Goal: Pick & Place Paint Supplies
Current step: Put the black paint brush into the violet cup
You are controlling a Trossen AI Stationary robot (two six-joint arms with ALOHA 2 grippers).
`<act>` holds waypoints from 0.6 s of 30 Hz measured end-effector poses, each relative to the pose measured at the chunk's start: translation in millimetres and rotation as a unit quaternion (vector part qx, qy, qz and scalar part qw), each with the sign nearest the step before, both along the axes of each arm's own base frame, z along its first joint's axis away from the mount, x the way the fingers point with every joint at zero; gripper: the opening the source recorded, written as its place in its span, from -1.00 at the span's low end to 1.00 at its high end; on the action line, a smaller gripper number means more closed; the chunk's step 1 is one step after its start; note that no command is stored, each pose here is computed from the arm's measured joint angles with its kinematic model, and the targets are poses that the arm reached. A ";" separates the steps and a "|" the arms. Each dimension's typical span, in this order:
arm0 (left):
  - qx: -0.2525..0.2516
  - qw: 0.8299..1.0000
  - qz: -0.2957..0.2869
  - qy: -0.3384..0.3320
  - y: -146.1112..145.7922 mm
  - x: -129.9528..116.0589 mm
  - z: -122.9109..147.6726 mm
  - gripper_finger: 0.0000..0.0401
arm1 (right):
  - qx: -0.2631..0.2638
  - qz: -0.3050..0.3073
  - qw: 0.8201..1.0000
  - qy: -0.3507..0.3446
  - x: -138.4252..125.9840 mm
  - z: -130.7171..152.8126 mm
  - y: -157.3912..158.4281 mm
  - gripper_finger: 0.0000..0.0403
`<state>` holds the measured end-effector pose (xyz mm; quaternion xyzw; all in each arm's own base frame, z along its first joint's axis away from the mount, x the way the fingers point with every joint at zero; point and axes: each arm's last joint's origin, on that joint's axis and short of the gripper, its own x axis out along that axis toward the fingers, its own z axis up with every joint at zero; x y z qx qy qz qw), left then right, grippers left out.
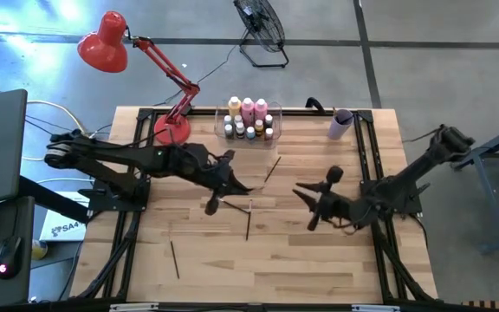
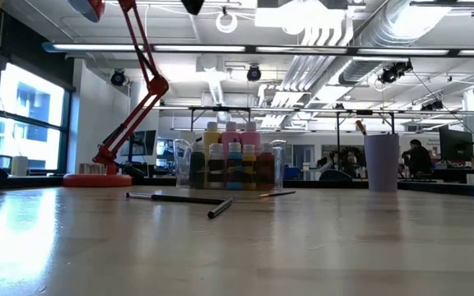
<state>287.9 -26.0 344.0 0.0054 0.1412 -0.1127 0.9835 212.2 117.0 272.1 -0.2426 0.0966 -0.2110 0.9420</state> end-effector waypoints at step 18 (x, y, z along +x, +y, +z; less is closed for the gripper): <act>-0.009 0.997 0.078 0.013 46.9 -4.3 -72.7 -0.96 | 0.217 0.078 0.969 0.083 -0.8 -10.3 -56.4 -0.60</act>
